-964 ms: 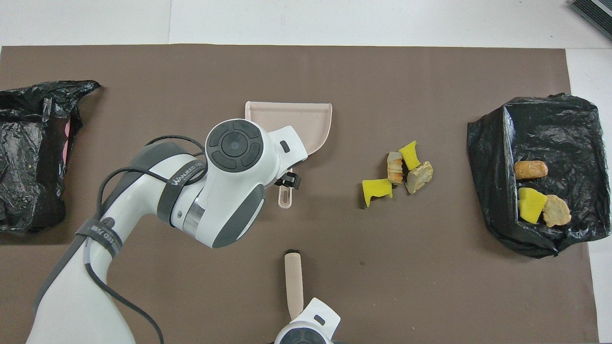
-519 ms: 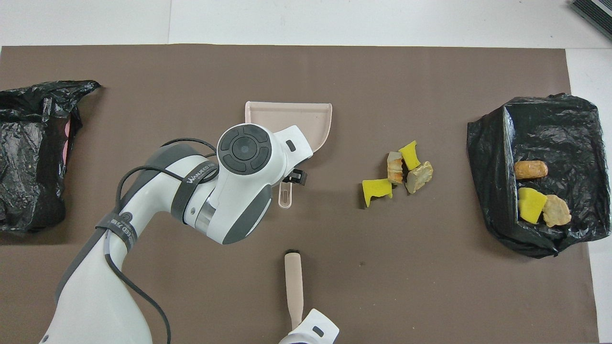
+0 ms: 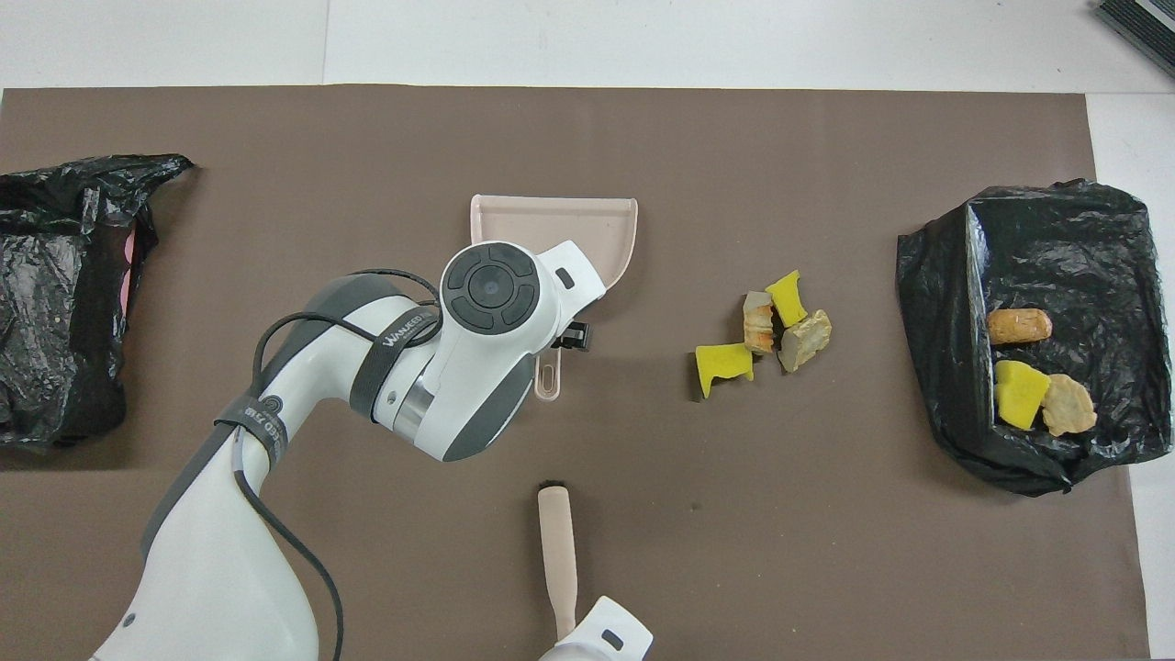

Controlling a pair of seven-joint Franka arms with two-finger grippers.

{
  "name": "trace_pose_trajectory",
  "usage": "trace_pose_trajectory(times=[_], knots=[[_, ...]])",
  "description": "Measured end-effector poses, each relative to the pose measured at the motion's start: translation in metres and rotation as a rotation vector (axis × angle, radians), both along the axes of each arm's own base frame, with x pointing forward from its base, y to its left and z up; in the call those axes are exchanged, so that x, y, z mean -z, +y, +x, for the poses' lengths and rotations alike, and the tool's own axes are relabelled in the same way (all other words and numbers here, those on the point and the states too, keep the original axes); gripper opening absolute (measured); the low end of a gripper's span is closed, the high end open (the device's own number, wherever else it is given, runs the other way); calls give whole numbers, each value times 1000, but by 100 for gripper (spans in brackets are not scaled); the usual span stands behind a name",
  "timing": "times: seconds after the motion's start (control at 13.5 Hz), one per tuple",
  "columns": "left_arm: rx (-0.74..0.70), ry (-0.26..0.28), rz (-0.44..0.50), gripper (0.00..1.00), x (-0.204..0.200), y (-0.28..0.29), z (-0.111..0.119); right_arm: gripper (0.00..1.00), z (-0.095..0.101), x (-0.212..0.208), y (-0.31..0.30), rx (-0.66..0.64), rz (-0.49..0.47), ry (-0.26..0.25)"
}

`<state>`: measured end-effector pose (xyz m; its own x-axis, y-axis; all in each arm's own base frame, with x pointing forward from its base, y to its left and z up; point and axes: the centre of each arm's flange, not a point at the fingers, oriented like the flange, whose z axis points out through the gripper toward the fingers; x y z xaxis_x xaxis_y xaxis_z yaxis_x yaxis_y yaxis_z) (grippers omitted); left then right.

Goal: Sweep and dump trash in bin

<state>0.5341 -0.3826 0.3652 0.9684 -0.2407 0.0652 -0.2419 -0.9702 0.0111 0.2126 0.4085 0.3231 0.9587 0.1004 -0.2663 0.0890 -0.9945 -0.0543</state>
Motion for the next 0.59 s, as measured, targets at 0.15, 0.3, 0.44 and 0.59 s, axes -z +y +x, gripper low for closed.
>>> trace_pose_trajectory(times=[0.15, 0.3, 0.44, 0.59], knots=[[-6, 0, -1, 91, 3, -4, -2, 27, 5, -5, -2, 11, 7, -3], [1, 6, 1, 83, 6, -10, -6, 27, 13, -18, -12, 31, 4, 7], [10, 11, 4, 52, 10, -16, -11, 27, 26, -41, -30, 60, -12, 32], [12, 12, 5, 32, 11, -17, -12, 27, 42, -69, -59, 75, -33, 52]])
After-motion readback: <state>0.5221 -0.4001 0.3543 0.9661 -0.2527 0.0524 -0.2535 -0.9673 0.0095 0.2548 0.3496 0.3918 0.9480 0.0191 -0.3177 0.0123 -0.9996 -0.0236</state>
